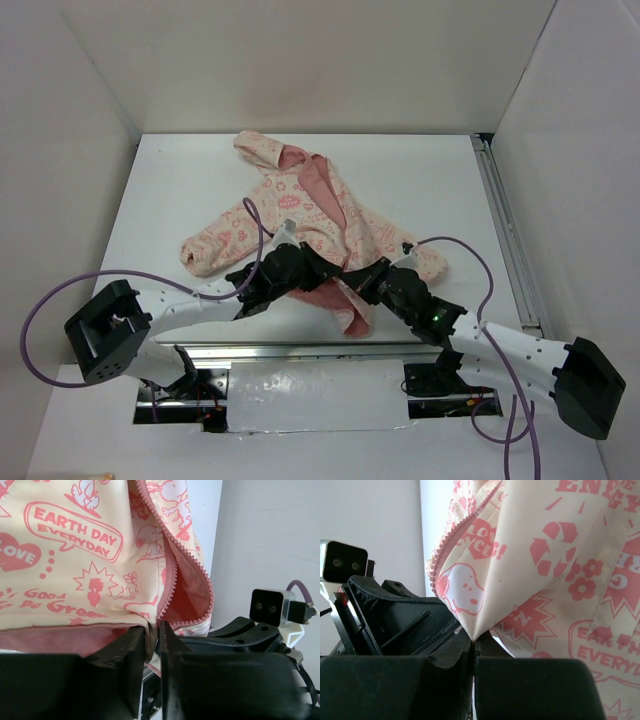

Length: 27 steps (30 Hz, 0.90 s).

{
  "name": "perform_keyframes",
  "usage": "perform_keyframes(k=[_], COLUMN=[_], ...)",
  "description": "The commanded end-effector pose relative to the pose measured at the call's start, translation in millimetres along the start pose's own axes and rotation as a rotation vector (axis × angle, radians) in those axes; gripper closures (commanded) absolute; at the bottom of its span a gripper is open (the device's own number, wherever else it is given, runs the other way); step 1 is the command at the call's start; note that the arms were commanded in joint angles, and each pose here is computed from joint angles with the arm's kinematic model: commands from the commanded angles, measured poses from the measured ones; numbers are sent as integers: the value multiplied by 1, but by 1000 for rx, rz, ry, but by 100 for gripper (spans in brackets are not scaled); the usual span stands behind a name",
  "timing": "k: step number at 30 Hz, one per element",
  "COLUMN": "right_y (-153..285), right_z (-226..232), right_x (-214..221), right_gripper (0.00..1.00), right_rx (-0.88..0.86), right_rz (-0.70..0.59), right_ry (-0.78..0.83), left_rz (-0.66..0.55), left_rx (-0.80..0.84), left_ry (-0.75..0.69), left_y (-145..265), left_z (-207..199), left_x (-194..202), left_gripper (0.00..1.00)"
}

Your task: Zip up the jacket

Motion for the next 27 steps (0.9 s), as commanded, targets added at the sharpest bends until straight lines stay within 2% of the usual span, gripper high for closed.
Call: perform_keyframes(k=[1, 4, 5, 8, 9, 12, 14, 18, 21, 27], right_y=[5, 6, 6, 6, 5, 11, 18, 33, 37, 31], right_z=[18, 18, 18, 16, 15, 13, 12, 8, 4, -1], right_x=[-12, -11, -12, -11, -10, -12, -15, -21, -25, -31], right_gripper=[100, 95, 93, 81, 72, 56, 54, 37, 32, 30], right_rx=[-11, -5, 4, 49, 60, 114, 150, 130, 129, 187], right_rz=[-43, -35, -30, -14, -6, 22, 34, 8, -17, -20], right_ry=[-46, -44, -42, -33, -17, 54, 114, 190, 239, 396], left_rz=[-37, -34, -34, -32, -32, -47, -59, -27, 18, 100], left_rx=[61, 61, 64, 71, 93, 117, 120, 94, 50, -79], left_ry=[8, 8, 5, -25, -61, -120, -197, -320, -441, -511], left_y=[3, 6, 6, 7, 9, 13, 15, 22, 24, 21], left_z=[-22, -22, -23, -24, -27, -31, -30, -26, -17, 19], left_x=[-3, -2, -3, -3, -3, -7, -9, -8, -6, 0], left_gripper=[81, 98, 100, 100, 100, 100, 100, 100, 100, 99])
Point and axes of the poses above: each gripper's point midway between its finger pads, its own y axis back along the fingers, its own z axis along the line the jaws close on, x = y × z, the point moved 5 cm from there along y, back along the fingers, and after that the axes turned 12 degrees about y, right-handed, at the moved point
